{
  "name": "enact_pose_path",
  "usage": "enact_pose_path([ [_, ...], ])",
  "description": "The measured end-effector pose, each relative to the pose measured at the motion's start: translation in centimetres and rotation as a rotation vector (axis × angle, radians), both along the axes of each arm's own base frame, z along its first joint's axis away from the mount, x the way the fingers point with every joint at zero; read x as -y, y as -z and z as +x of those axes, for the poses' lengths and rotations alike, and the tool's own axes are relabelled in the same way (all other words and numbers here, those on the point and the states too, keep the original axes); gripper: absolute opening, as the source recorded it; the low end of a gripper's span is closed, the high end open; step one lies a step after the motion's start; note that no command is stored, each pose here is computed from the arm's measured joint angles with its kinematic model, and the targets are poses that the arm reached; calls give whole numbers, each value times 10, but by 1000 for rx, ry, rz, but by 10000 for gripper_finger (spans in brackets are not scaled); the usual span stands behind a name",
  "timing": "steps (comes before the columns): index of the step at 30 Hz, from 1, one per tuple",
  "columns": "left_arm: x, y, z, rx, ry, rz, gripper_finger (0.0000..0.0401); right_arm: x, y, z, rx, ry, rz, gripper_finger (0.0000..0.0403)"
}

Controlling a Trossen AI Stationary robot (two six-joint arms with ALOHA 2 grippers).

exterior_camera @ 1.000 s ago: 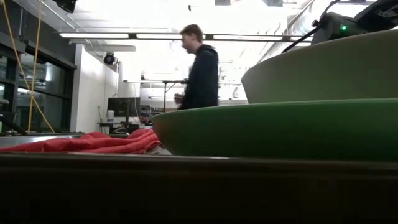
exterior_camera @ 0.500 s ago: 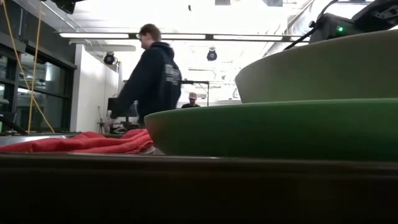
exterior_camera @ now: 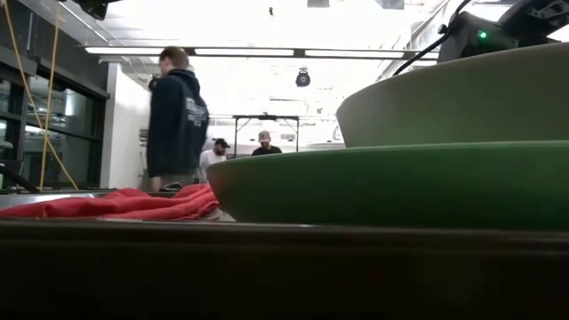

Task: Set up tray
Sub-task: Put the yellow knife to the left of the green plate on the red napkin on the brown serving tray

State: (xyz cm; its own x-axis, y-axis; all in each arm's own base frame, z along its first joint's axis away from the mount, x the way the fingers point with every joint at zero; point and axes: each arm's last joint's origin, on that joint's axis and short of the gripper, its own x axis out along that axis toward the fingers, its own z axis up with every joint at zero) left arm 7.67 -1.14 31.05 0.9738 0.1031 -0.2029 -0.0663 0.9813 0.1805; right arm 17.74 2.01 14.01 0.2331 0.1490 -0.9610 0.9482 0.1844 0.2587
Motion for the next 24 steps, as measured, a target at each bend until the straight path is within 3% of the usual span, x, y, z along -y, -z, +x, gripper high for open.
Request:
enact_pose_path([
  [10, 0, 0, 0, 0, 7, -2, 88, 0, -13, 3, -6, -11, -3, 2],
  [17, 0, 0, 0, 1, 10, -4, 88, 6, -30, 8, -28, 4, -116, 1],
  [24, 0, 0, 0, 0, 11, -4, 88, 25, -34, 9, -28, 4, -134, 1],
])
